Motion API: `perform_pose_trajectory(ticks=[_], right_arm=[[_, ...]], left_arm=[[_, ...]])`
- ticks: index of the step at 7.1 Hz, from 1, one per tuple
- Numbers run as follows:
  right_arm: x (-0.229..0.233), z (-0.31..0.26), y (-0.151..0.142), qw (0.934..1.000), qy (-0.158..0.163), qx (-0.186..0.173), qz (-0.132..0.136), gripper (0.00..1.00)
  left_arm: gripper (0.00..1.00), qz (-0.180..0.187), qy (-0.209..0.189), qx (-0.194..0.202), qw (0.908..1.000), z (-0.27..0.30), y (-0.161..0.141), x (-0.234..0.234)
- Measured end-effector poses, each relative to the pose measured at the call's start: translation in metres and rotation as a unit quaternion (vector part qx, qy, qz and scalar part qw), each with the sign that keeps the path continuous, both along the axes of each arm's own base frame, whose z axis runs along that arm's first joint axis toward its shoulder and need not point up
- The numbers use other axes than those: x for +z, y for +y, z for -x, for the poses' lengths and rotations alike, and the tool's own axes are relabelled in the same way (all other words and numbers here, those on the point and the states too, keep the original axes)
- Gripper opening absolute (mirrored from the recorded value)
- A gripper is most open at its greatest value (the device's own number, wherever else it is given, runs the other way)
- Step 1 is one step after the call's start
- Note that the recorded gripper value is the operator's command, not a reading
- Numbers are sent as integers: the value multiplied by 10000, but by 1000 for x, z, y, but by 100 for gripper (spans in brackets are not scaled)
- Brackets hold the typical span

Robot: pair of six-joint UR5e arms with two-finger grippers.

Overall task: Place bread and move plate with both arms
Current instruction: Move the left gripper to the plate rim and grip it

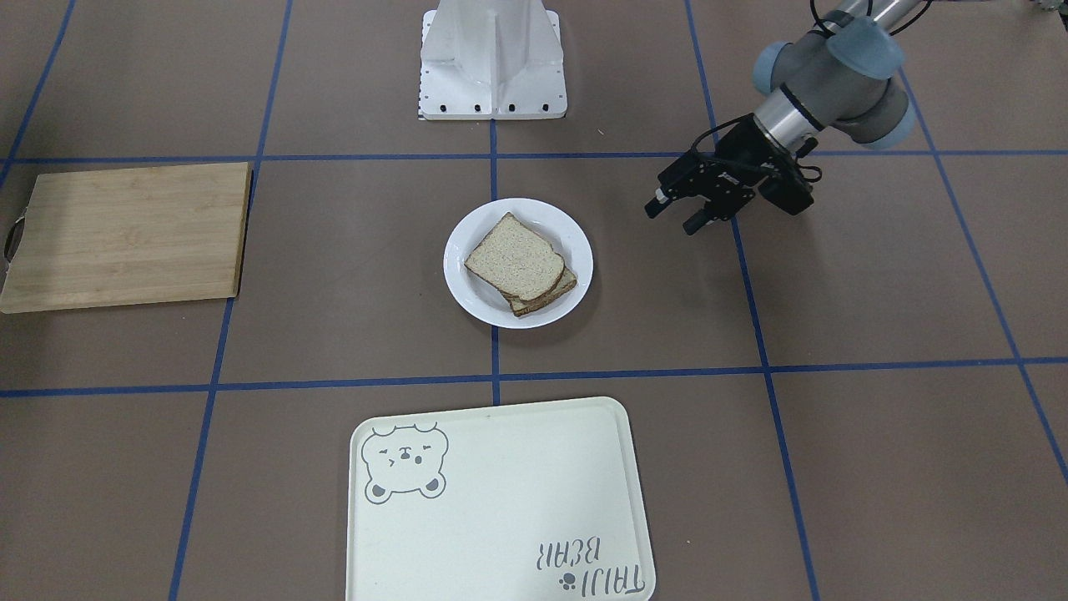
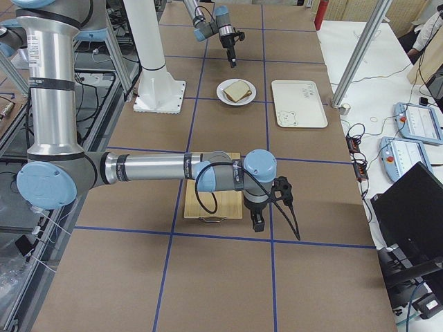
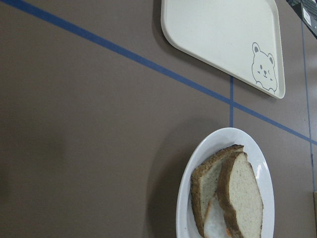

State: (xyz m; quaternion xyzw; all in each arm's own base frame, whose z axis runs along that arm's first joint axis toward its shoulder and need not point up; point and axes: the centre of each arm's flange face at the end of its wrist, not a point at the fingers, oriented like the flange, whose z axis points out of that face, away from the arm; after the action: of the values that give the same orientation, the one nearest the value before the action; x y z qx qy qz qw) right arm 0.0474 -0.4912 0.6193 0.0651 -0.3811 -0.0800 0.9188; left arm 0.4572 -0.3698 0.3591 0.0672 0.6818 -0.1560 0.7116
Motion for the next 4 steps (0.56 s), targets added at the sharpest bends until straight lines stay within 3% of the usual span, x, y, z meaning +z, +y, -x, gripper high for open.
perform_pose_trajectory(ticks=[4], right_arm=[[-2, -1, -1, 10000, -15, 69, 37, 100]], left_arm=[[49, 97, 110, -12, 9999, -51, -14, 6]])
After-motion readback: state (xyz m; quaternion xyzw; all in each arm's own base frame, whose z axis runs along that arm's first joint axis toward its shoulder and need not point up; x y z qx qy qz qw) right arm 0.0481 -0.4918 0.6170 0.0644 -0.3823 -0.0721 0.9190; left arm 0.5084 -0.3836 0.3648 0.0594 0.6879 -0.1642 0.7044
